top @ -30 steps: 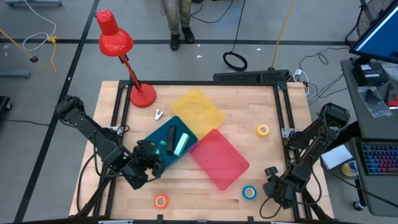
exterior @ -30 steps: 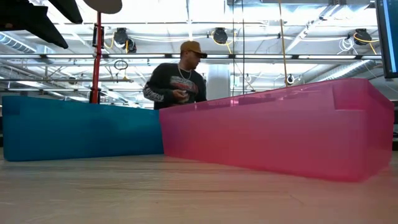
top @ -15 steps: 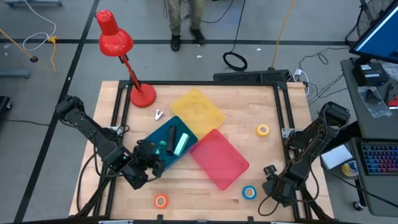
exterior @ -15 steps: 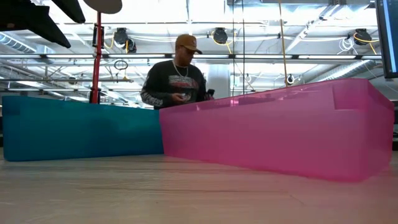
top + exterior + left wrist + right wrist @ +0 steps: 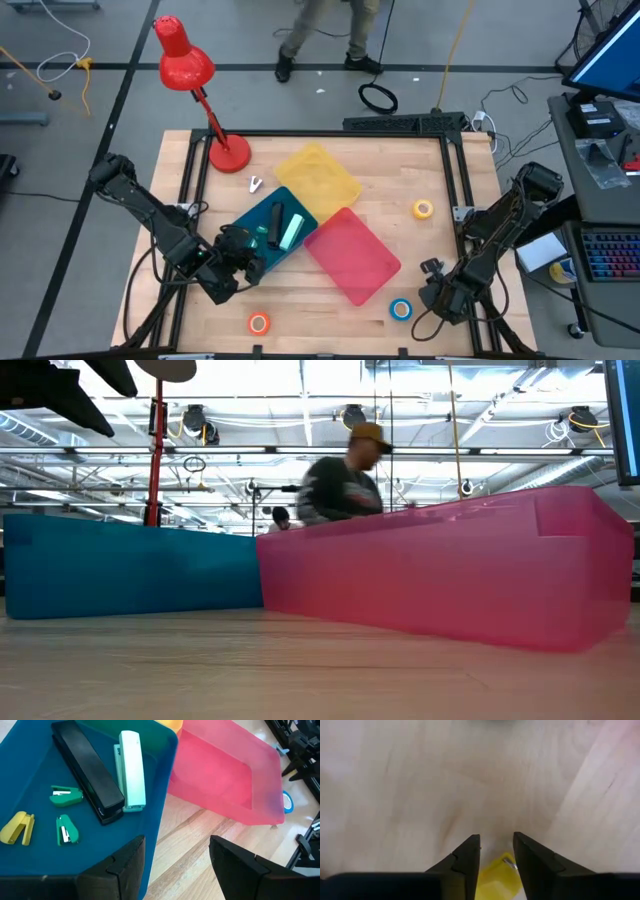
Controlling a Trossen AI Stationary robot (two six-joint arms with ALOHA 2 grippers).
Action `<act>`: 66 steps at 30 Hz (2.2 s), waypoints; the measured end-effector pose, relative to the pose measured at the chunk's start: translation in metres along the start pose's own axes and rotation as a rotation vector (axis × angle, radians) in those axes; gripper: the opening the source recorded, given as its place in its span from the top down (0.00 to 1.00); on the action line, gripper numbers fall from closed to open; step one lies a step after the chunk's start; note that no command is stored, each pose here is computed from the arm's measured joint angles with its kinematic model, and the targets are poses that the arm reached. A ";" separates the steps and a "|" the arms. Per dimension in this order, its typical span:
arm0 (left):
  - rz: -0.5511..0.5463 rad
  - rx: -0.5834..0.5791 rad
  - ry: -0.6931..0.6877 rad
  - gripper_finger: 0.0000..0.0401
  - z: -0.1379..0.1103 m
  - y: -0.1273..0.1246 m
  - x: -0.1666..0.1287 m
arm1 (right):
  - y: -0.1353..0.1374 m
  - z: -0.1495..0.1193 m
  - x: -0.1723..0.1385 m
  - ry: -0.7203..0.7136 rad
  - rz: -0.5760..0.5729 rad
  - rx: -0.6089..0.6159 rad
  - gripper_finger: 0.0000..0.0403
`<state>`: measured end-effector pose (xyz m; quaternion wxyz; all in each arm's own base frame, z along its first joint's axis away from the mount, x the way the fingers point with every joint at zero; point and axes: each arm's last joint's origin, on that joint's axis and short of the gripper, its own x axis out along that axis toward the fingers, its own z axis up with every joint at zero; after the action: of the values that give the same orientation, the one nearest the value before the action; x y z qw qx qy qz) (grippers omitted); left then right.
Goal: Pick and place Stapler, Stapler remover, tape
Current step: Put the yellow stapler into the blue bin
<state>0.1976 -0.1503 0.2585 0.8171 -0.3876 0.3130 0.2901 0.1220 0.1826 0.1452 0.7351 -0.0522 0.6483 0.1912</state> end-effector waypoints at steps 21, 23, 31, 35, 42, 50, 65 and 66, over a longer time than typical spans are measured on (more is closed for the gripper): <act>0.001 0.000 -0.001 0.46 0.000 0.000 0.000 | -0.008 0.005 -0.026 -0.095 0.067 0.088 0.62; 0.001 0.001 -0.001 0.46 0.000 0.000 0.000 | -0.011 0.002 -0.030 -0.066 0.089 0.145 0.58; 0.001 0.013 -0.001 0.46 0.000 0.000 0.000 | -0.009 -0.016 -0.031 0.124 0.097 0.293 0.54; 0.003 0.017 -0.003 0.46 0.000 0.000 0.000 | -0.007 -0.017 -0.031 0.093 0.064 0.312 0.55; 0.003 0.016 -0.004 0.46 0.000 0.000 0.000 | -0.008 -0.015 -0.031 0.049 0.030 0.331 0.55; 0.004 0.015 -0.004 0.46 0.000 0.001 0.000 | -0.010 -0.017 -0.025 0.040 0.044 0.405 0.55; 0.022 0.015 -0.006 0.46 0.000 0.003 0.000 | -0.025 -0.038 0.012 0.035 0.140 0.536 0.59; 0.022 0.015 -0.006 0.46 0.000 0.003 0.000 | -0.025 -0.038 0.013 0.035 0.139 0.529 0.60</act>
<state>0.1959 -0.1487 0.2575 0.8176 -0.3772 0.3171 0.2977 0.0968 0.1496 0.1228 0.6969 0.1831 0.6904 0.0642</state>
